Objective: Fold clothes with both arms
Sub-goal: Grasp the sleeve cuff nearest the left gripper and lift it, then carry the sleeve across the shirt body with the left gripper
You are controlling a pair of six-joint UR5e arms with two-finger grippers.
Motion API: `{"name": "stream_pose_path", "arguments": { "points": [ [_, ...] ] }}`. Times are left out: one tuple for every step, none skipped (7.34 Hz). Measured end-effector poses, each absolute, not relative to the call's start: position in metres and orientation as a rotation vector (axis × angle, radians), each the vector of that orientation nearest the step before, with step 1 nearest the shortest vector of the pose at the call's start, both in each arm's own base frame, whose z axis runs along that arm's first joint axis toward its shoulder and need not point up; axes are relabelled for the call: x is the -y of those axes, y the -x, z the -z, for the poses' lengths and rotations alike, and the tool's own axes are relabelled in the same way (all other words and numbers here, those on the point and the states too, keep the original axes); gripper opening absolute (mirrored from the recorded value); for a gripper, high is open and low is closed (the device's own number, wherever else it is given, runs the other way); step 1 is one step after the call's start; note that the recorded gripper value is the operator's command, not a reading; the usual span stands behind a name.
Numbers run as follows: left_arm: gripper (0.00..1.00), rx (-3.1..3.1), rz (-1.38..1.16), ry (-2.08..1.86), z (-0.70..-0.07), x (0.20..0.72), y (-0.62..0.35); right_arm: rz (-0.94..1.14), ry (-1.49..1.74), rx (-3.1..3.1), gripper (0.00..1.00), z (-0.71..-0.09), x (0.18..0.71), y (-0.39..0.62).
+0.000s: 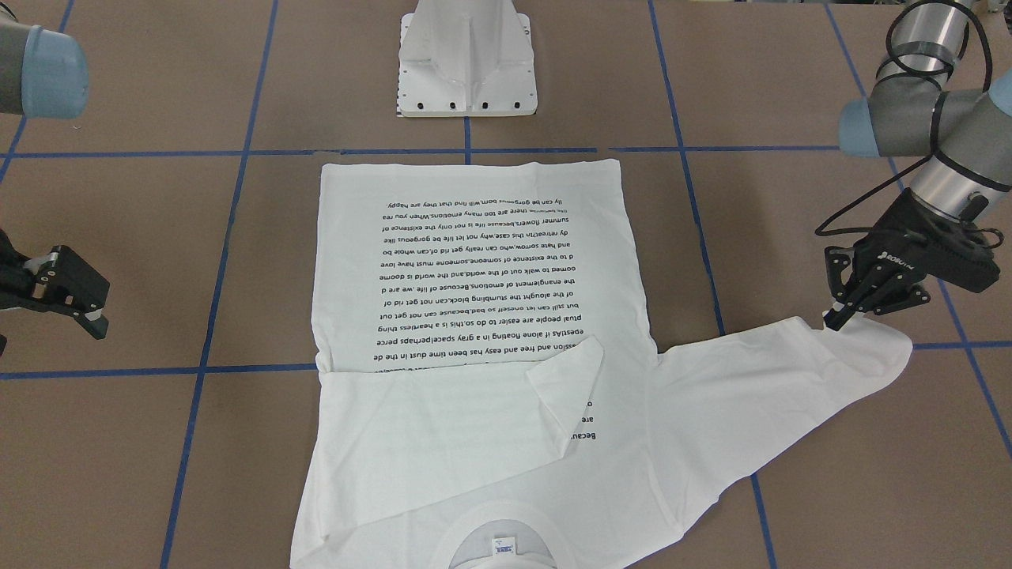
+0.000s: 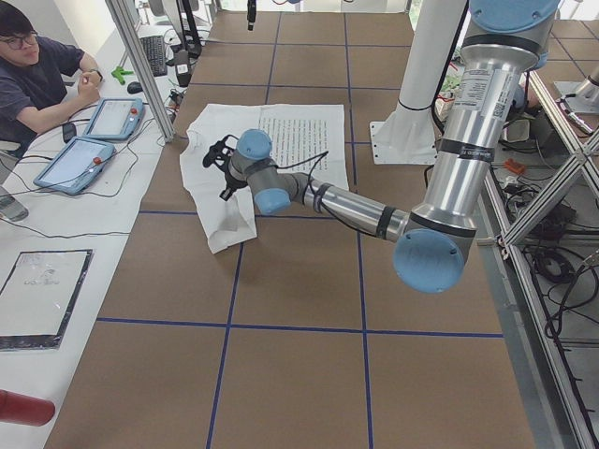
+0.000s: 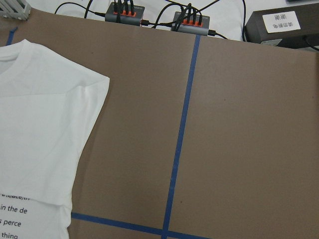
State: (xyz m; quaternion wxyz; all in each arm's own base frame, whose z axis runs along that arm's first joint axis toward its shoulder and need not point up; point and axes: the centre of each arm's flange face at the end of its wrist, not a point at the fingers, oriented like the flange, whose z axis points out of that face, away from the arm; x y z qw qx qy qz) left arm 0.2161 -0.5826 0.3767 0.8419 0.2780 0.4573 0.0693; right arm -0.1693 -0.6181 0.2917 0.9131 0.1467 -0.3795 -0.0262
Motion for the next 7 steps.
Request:
{"name": "stream_pose_path", "arguments": {
  "points": [
    [0.0, -0.989, -0.095, -0.538, -0.316, 0.599, -0.24, 0.054, -0.302, 0.782, 1.0, -0.292, 0.618, 0.169],
    [0.0, -1.017, -0.056, -0.488, -0.263, 0.606, -0.274, 0.053, -0.303, 0.782, 1.0, -0.291, 0.618, 0.169],
    [0.0, -1.042, -0.023, -0.446, -0.218, 0.61, -0.314, 0.054, -0.302, 0.782, 1.0, -0.292, 0.618, 0.17],
    [0.0, -1.063, 0.01, -0.411, -0.18, 0.614, -0.354, 0.053, -0.303, 0.781, 1.0, -0.292, 0.619, 0.17],
    [0.0, -1.077, 0.045, -0.382, -0.147, 0.617, -0.394, 0.053, -0.302, 0.78, 1.0, -0.293, 0.619, 0.17],
    [0.0, -1.094, 0.077, -0.351, -0.116, 0.616, -0.432, 0.052, -0.301, 0.778, 1.0, -0.293, 0.619, 0.171],
    [0.0, -1.107, 0.103, -0.327, -0.092, 0.611, -0.463, 0.051, -0.299, 0.776, 1.0, -0.294, 0.62, 0.171]
  ]
}}
